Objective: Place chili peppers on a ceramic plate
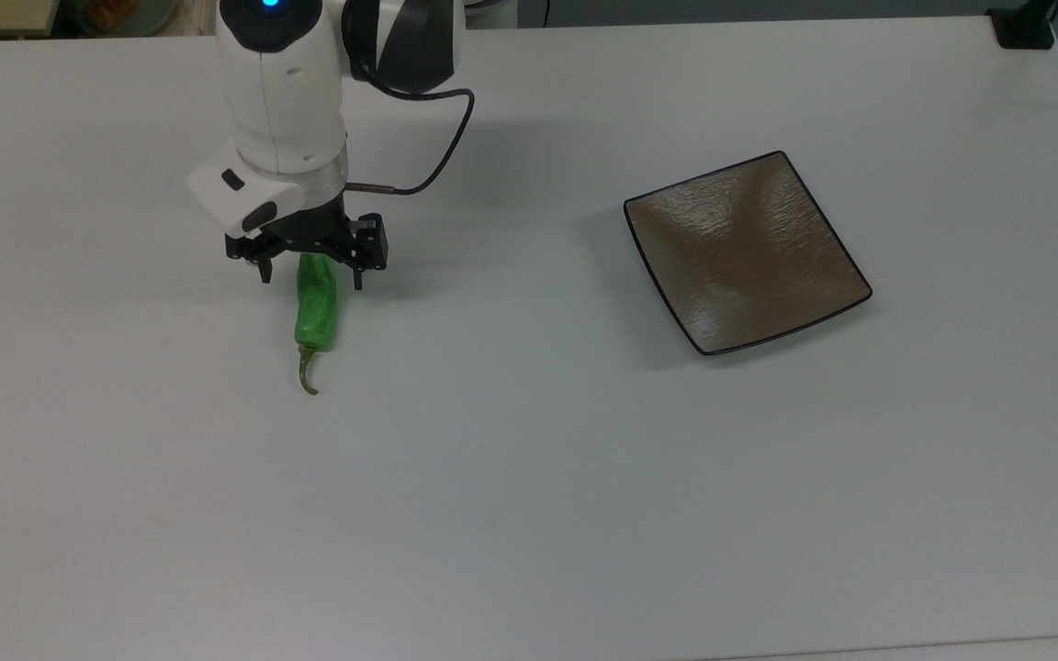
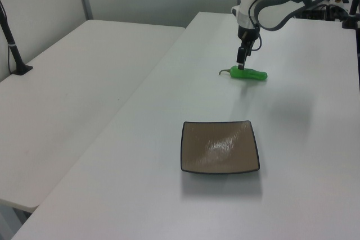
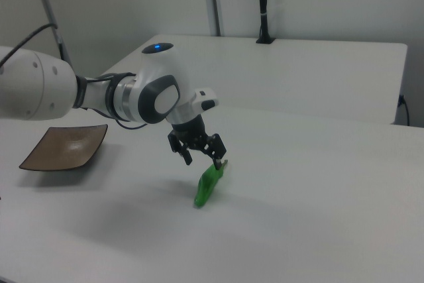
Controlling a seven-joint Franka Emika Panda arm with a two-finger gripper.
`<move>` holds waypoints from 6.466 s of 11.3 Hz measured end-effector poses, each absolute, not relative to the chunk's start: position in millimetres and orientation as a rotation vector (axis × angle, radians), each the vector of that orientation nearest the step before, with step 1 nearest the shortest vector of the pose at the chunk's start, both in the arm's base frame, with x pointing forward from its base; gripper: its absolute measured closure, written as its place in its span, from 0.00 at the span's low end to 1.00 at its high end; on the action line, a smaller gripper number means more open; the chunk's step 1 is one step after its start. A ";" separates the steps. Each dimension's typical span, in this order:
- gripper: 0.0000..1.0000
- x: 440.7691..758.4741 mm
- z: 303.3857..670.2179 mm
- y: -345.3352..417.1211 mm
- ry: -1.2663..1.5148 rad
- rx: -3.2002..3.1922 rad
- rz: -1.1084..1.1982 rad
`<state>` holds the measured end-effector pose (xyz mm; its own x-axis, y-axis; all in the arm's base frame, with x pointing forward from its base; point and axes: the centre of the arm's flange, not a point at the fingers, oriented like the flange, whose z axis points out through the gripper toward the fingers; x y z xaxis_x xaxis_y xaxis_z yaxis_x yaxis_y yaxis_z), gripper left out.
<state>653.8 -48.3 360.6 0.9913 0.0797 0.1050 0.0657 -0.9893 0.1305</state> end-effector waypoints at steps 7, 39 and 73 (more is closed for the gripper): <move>0.05 658.7 306.1 -61.6 0.097 3.010 0.111; 0.61 626.7 457.7 241.0 0.201 3.337 0.166; 0.00 579.0 567.6 42.0 -0.057 3.122 0.046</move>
